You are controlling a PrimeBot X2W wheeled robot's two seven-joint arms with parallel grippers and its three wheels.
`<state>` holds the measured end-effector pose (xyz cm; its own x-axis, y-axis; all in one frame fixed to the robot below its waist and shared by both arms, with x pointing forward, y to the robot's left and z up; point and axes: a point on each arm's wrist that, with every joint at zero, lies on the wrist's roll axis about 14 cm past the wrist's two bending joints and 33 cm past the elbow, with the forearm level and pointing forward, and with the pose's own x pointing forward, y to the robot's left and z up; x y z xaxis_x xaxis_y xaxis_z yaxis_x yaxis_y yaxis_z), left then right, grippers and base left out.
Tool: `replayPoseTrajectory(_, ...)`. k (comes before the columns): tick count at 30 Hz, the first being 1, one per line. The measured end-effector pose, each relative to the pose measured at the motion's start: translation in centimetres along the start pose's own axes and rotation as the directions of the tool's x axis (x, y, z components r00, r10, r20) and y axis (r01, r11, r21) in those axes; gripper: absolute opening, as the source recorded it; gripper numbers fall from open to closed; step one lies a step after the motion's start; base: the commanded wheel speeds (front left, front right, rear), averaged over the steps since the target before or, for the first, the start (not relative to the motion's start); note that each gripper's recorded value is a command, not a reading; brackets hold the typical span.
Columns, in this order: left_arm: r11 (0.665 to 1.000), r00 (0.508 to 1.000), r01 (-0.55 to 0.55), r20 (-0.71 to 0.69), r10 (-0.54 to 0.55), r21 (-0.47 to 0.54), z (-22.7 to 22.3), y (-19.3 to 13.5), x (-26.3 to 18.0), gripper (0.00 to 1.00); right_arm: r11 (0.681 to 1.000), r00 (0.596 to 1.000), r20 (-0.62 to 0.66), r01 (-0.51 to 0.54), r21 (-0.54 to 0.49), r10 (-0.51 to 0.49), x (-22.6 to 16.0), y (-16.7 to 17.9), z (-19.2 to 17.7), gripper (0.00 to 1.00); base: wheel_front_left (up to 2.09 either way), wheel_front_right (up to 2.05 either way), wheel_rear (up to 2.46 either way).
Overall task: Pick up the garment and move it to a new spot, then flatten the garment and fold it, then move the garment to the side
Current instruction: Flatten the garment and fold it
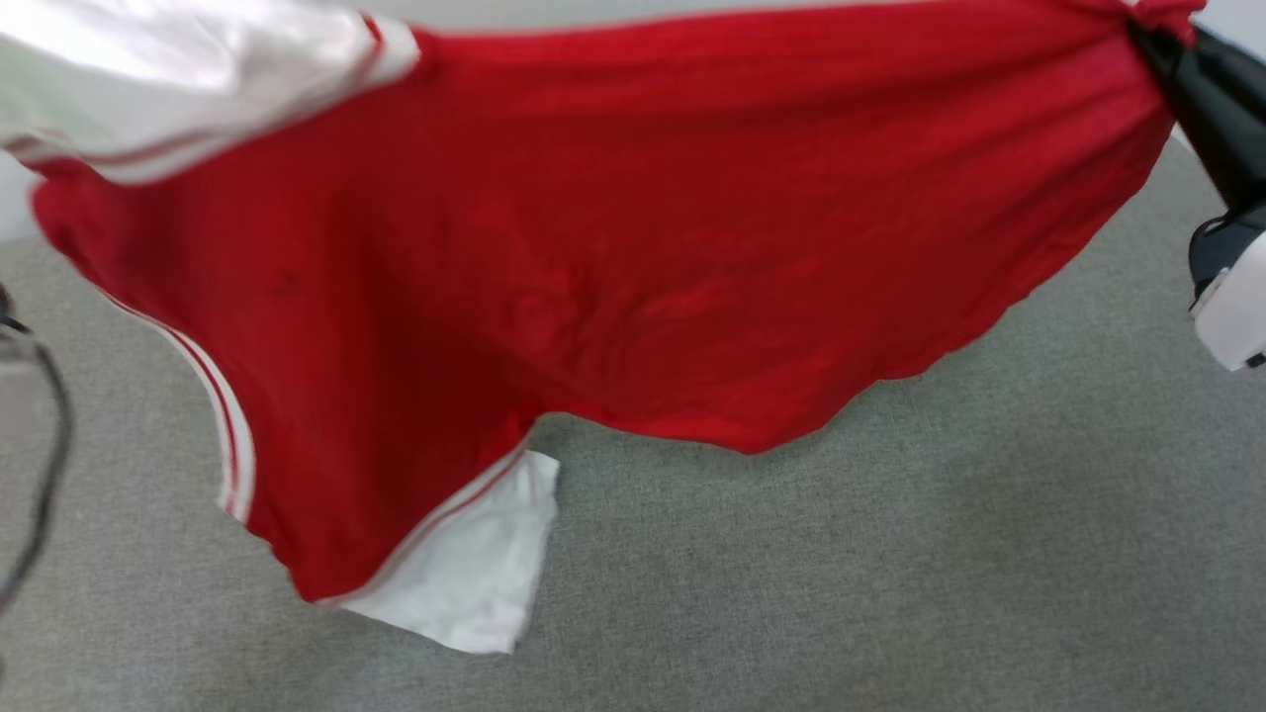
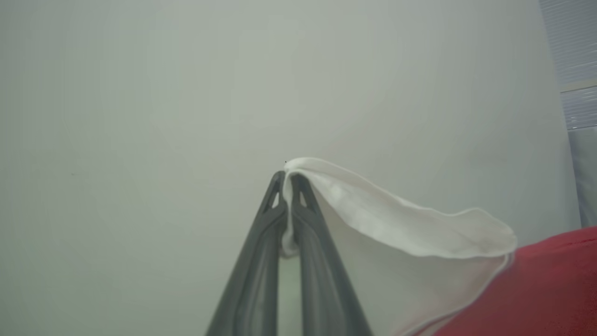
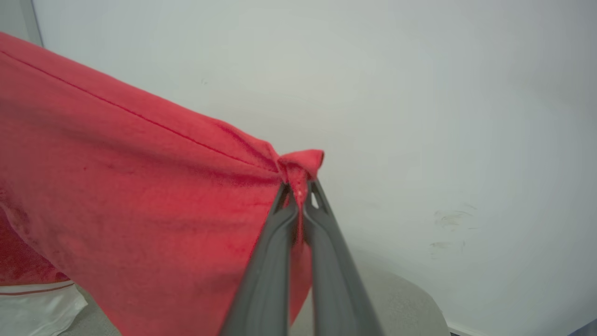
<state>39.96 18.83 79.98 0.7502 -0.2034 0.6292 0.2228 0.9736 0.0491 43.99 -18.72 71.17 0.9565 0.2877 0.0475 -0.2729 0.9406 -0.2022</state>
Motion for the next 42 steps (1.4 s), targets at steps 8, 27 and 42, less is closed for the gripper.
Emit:
replayPoseTrajectory(8, 0.994, 0.999, 0.025, 0.045, -0.030, 0.111, 0.4, 1.1, 4.0, 0.00, 0.999, 0.995, 0.090, 0.044, -0.018, -0.042, 1.6, -1.6, 1.7, 0.00, 0.00, 0.00, 0.00)
replayPoseTrajectory(27, 0.963, 0.998, 0.059, -0.027, -0.054, 0.264, -11.9, 6.0, 17.6, 0.00, 0.990, 0.981, 0.152, 0.131, -0.053, -0.121, 17.5, -7.1, -2.8, 0.00, 0.00, 0.00, 0.00)
replayPoseTrajectory(42, 0.965, 0.998, -0.054, -0.022, 0.061, 0.257, -20.5, 10.5, 22.2, 0.00, 0.973, 0.965, 0.204, 0.194, -0.122, -0.167, 27.4, -7.6, -8.4, 0.00, 0.00, 0.00, 0.00)
